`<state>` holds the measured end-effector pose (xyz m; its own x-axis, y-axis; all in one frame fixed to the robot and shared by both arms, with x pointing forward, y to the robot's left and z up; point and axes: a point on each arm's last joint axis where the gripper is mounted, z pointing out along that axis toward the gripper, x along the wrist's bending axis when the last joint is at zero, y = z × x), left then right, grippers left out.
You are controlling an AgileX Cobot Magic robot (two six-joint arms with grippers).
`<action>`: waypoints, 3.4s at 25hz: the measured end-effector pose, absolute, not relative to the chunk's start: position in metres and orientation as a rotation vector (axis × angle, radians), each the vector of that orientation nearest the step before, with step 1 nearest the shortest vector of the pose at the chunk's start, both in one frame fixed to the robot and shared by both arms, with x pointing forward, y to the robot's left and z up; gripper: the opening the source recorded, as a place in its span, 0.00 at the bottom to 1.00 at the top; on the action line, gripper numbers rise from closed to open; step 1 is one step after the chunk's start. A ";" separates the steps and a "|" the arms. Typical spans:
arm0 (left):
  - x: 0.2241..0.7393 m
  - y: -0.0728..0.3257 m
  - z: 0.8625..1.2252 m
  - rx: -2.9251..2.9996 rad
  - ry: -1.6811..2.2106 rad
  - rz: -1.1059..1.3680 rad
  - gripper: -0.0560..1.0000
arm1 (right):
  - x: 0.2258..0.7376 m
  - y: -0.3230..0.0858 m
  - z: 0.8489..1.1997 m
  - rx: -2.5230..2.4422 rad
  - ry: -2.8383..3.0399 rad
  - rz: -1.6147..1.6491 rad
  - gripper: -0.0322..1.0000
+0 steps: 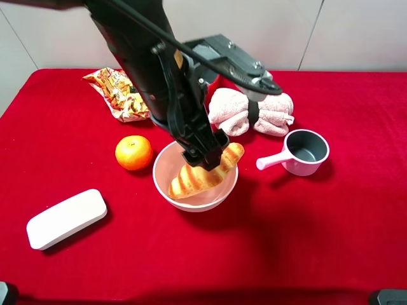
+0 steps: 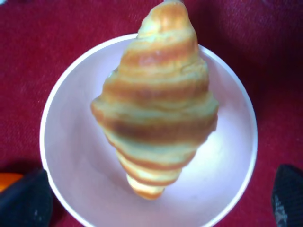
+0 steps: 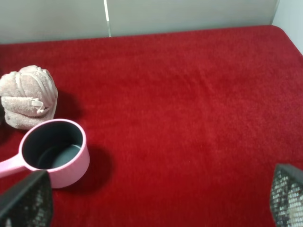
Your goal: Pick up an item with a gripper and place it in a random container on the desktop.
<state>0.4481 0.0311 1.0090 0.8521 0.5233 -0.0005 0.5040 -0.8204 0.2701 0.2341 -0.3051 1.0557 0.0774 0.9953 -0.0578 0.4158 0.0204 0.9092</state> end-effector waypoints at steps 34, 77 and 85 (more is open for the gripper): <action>0.368 0.143 1.151 2.622 0.783 0.274 0.99 | 0.234 -0.305 1.056 1.523 1.463 0.880 0.70; 0.258 0.303 1.112 1.999 1.457 0.726 0.99 | 0.234 -0.305 1.056 1.523 1.463 0.880 0.70; 0.249 0.301 1.067 1.894 1.508 0.731 0.99 | 0.234 -0.305 1.056 1.523 1.463 0.880 0.70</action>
<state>0.2489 0.3014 1.0670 0.2020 0.9781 0.0507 0.6457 -0.1719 0.7440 0.2341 -0.3051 1.0557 0.0774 0.9953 -0.0578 0.4158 0.0204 0.9092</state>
